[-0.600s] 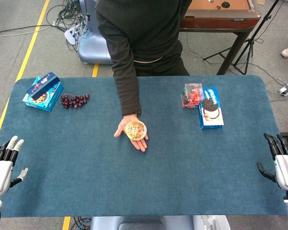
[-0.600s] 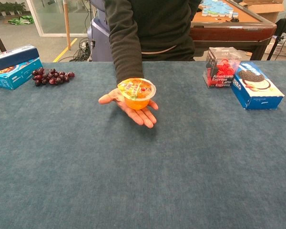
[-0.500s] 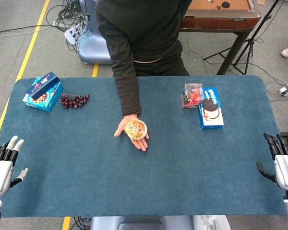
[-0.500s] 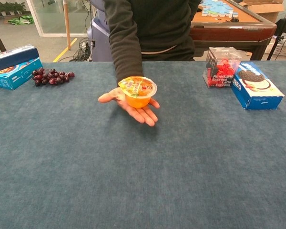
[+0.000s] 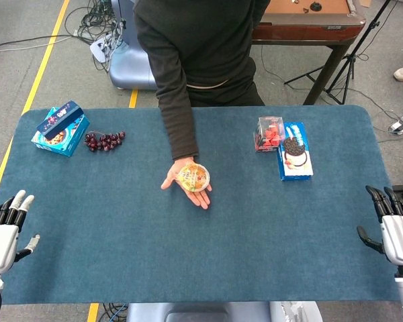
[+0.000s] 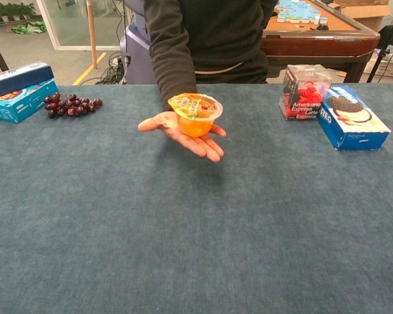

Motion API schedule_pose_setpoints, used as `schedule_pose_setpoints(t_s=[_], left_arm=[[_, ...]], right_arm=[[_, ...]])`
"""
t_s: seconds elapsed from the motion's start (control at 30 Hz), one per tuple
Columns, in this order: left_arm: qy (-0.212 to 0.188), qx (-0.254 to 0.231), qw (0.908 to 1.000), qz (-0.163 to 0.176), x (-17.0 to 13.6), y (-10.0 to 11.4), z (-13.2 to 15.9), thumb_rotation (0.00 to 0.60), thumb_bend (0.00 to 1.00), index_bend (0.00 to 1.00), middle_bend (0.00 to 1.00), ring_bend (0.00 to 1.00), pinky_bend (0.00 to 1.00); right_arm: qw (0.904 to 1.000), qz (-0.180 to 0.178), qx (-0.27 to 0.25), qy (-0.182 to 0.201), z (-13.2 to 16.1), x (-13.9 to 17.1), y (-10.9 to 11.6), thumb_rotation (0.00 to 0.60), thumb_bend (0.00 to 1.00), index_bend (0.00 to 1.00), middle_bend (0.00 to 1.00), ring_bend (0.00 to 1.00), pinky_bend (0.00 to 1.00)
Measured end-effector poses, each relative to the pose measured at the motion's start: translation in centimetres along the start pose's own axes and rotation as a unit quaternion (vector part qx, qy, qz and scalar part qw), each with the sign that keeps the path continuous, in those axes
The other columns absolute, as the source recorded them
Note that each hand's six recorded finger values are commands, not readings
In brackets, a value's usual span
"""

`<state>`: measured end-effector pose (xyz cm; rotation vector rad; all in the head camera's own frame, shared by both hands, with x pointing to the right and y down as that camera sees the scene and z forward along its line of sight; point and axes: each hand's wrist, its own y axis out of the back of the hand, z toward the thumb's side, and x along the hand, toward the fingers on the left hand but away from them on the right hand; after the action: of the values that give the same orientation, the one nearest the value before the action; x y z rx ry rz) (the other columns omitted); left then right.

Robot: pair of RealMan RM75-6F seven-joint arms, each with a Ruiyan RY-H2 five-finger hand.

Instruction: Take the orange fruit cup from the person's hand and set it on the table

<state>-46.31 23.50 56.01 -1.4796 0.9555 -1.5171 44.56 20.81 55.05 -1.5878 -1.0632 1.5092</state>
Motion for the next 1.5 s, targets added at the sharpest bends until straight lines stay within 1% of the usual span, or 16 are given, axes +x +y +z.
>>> schedule_pose_setpoints(t_s=[0.1,0.27,0.5,0.6,0.73,0.93,1.07,1.2,1.23,1.33,1.5], left_arm=[[0.001,0.000,1.0000,0.000,0.0,0.0,-0.1,0.600,0.30,0.00,0.00,0.03,0.10],[0.002,-0.001,1.0000,0.000,-0.1,0.1,-0.1,0.600,0.30,0.00,0.00,0.03,0.10],[0.000,-0.002,1.0000,0.002,-0.2,0.1,0.0,0.600,0.30,0.00,0.00,0.03,0.10],[0.001,-0.001,1.0000,0.003,-0.3,0.2,-0.1,0.600,0.30,0.00,0.00,0.03,0.10],[0.003,-0.001,1.0000,0.004,-0.4,0.2,-0.2,0.600,0.30,0.00,0.00,0.03,0.10],[0.008,0.000,1.0000,0.003,-0.7,0.2,-0.5,0.600,0.30,0.00,0.00,0.03,0.10],[0.015,0.001,0.9999,0.001,-0.9,0.1,-0.8,0.600,0.30,0.00,0.00,0.03,0.10],[0.017,0.002,0.9999,0.001,-1.0,0.1,-1.0,0.600,0.30,0.00,0.00,0.03,0.10],[0.017,0.001,0.9999,0.001,-1.0,0.2,-1.0,0.600,0.30,0.00,0.00,0.03,0.10],[0.017,0.001,0.9998,0.002,-1.1,0.2,-1.0,0.600,0.30,0.00,0.00,0.03,0.10],[0.018,0.002,0.9998,0.004,-1.1,0.4,-1.0,0.600,0.30,0.00,0.00,0.03,0.10]], right_arm=[[0.9999,0.003,0.003,0.016,0.8,-0.5,0.0,0.600,0.29,0.00,0.12,0.00,0.13],[0.9984,0.009,0.009,0.055,3.0,-1.7,0.1,0.600,0.29,0.00,0.12,0.00,0.13],[0.9918,0.022,0.007,0.126,7.6,-4.4,0.3,0.600,0.28,0.00,0.12,0.00,0.13],[0.9869,0.035,0.008,0.157,10.0,-5.6,0.1,0.600,0.28,0.00,0.12,0.00,0.13],[0.9774,0.056,0.011,0.204,13.8,-7.5,-0.4,0.600,0.28,0.00,0.12,0.00,0.13],[0.9639,0.087,0.000,0.252,19.3,-10.3,-1.8,0.600,0.27,0.00,0.12,0.00,0.13],[0.9560,0.103,-0.005,0.274,22.8,-11.8,-2.8,0.600,0.25,0.00,0.12,0.00,0.13],[0.9492,0.121,-0.008,0.290,25.7,-13.1,-3.8,0.600,0.19,0.00,0.11,0.00,0.13],[0.9474,0.126,-0.009,0.294,26.5,-13.5,-4.1,0.600,0.16,0.00,0.11,0.00,0.13],[0.9434,0.134,-0.012,0.303,28.6,-14.5,-4.8,0.600,0.13,0.00,0.10,0.00,0.13],[0.9373,0.143,-0.008,0.318,31.7,-15.7,-6.1,0.600,0.11,0.00,0.10,0.00,0.13]])
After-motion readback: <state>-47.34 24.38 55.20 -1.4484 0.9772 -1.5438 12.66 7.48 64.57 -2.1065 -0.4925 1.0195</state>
